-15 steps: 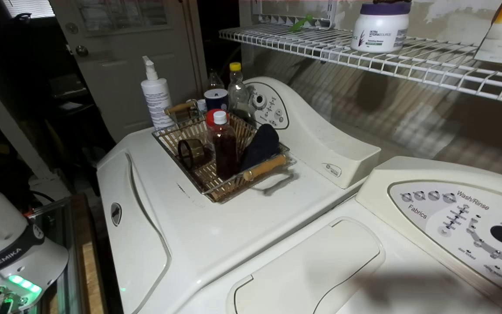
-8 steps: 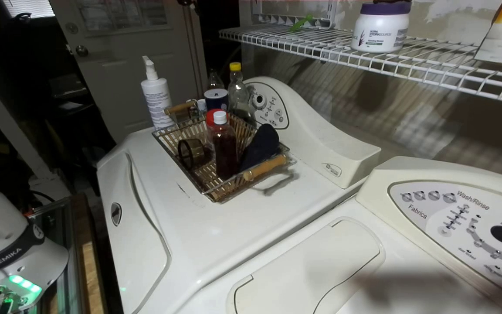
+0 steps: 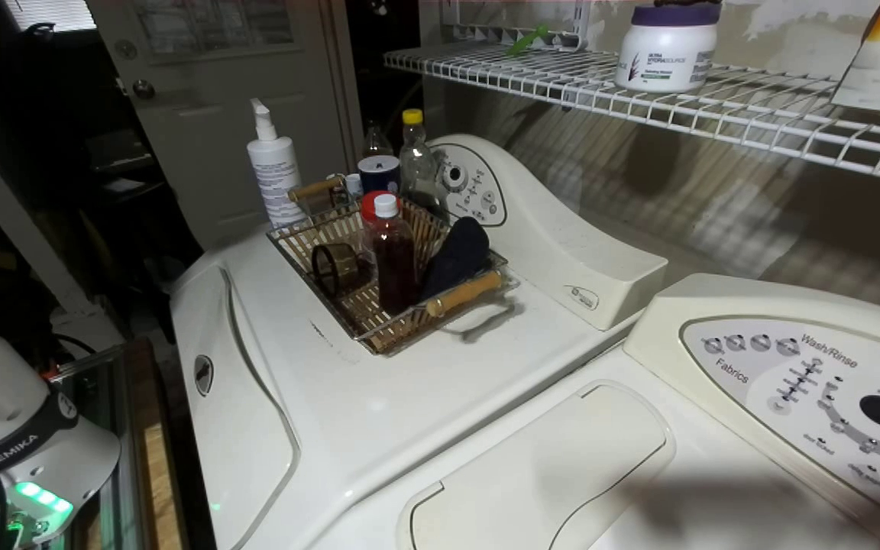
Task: Move the green knife on the shelf to the right.
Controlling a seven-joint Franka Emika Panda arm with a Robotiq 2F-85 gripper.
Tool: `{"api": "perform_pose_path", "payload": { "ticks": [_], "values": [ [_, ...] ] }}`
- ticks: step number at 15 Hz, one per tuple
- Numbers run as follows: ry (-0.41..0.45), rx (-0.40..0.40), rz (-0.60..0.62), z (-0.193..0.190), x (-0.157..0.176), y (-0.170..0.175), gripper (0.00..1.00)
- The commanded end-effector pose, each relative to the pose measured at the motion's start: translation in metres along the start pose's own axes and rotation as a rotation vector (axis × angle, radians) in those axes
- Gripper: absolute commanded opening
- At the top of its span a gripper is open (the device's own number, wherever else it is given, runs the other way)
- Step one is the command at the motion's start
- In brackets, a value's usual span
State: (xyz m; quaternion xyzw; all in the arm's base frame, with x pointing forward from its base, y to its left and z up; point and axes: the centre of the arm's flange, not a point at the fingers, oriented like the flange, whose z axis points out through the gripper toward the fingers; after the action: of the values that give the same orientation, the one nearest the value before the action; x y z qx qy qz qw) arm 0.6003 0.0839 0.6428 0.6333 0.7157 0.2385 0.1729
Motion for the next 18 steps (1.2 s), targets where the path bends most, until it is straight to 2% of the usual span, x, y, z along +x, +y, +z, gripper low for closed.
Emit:
{"api": "perform_pose_path", "payload": {
  "ticks": [1,4,5,7,11,16,17,18],
  "values": [
    [0.018,-0.035,-0.013,0.014,-0.013,0.041,1.0],
    [0.011,-0.046,0.004,0.03,-0.02,0.053,1.0],
    [0.047,-0.06,-0.001,0.037,-0.021,0.057,1.0],
    [0.049,-0.07,0.01,0.05,-0.023,0.062,1.0],
    [0.04,-0.095,0.011,0.067,-0.027,0.075,1.0],
    [0.018,-0.084,-0.016,0.085,-0.027,0.094,1.0],
    [0.025,-0.083,0.014,0.077,-0.025,0.07,1.0],
    [0.025,-0.084,0.013,0.08,-0.025,0.073,1.0]
  ]
}}
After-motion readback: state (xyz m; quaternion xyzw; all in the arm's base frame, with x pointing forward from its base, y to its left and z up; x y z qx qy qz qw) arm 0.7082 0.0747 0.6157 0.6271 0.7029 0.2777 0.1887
